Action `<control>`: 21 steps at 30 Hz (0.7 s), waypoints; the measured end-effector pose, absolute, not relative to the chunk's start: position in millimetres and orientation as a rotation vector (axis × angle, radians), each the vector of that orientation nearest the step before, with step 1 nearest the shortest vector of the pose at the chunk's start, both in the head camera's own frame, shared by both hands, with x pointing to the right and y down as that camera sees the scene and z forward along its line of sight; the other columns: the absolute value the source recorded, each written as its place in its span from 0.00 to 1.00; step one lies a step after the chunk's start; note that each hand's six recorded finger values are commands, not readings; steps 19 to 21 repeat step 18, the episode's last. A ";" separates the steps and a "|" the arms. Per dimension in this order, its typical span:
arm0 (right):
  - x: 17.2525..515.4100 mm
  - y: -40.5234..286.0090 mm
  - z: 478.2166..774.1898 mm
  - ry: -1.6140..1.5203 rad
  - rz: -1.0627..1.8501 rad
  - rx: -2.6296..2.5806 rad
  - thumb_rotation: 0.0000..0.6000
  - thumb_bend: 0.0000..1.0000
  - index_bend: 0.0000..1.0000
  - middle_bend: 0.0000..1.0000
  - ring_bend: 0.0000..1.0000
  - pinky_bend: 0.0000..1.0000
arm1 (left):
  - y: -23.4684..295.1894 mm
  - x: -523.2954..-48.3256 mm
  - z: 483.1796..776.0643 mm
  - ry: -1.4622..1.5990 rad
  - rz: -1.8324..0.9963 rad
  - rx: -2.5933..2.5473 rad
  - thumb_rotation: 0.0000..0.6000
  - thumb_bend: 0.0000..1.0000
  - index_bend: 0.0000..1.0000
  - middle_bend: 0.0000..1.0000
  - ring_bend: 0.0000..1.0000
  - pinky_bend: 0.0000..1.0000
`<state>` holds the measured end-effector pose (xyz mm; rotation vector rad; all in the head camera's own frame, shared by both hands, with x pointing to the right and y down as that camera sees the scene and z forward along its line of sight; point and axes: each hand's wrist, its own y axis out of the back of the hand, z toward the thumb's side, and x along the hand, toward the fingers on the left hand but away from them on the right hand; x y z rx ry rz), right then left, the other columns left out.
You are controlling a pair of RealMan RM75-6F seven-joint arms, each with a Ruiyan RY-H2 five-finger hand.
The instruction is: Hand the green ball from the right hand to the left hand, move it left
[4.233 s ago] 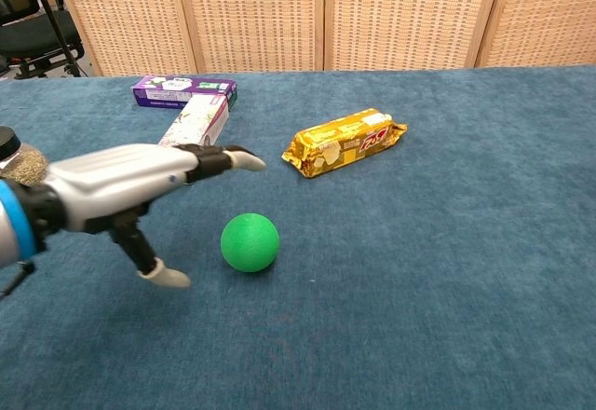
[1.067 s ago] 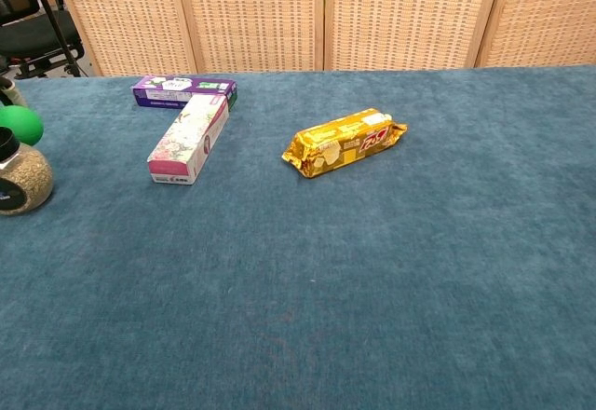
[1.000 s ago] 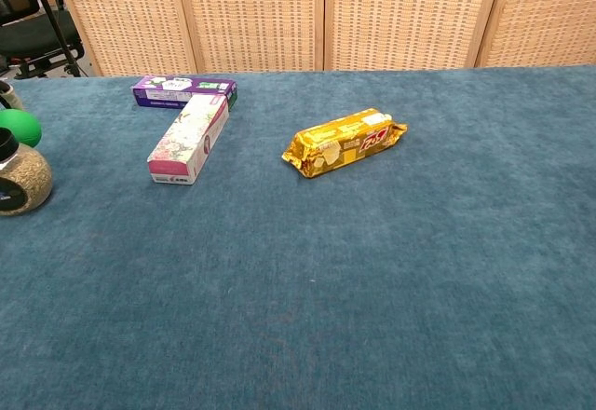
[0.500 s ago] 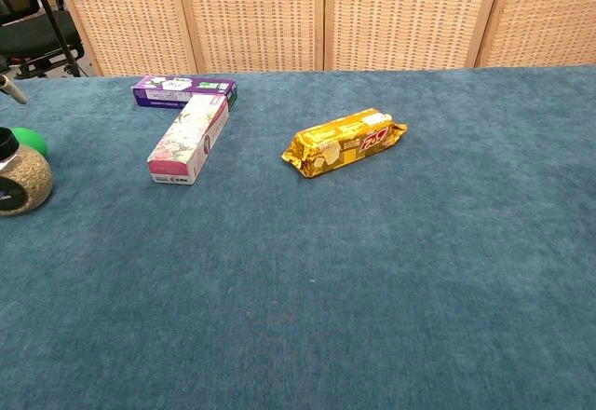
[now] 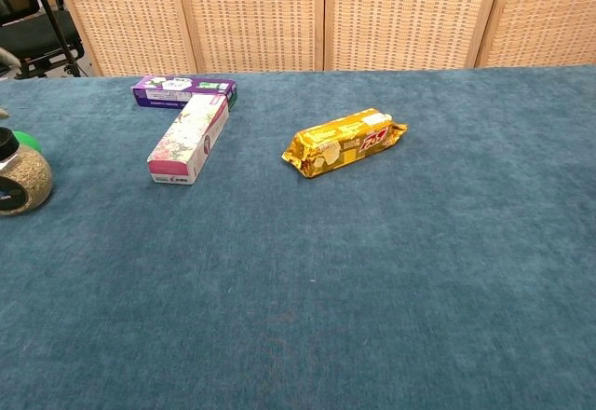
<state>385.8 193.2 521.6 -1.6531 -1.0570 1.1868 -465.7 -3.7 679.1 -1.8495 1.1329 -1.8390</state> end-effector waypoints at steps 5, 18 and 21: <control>385.3 194.0 516.8 -1.072 1.162 -1.653 1.00 0.00 0.00 0.00 0.00 0.00 | 2.0 -472.0 637.9 1.251 -1.662 -1.840 1.00 0.00 0.00 0.00 0.00 0.00; 386.5 195.6 506.5 -1.101 1.120 -1.627 1.00 0.00 0.00 0.00 0.00 0.00 | 110.6 -504.0 548.3 1.397 -1.337 -1.777 1.00 0.00 0.00 0.00 0.00 0.00; 386.5 195.6 506.5 -1.101 1.120 -1.627 1.00 0.00 0.00 0.00 0.00 0.00 | 110.6 -504.0 548.3 1.397 -1.337 -1.777 1.00 0.00 0.00 0.00 0.00 0.00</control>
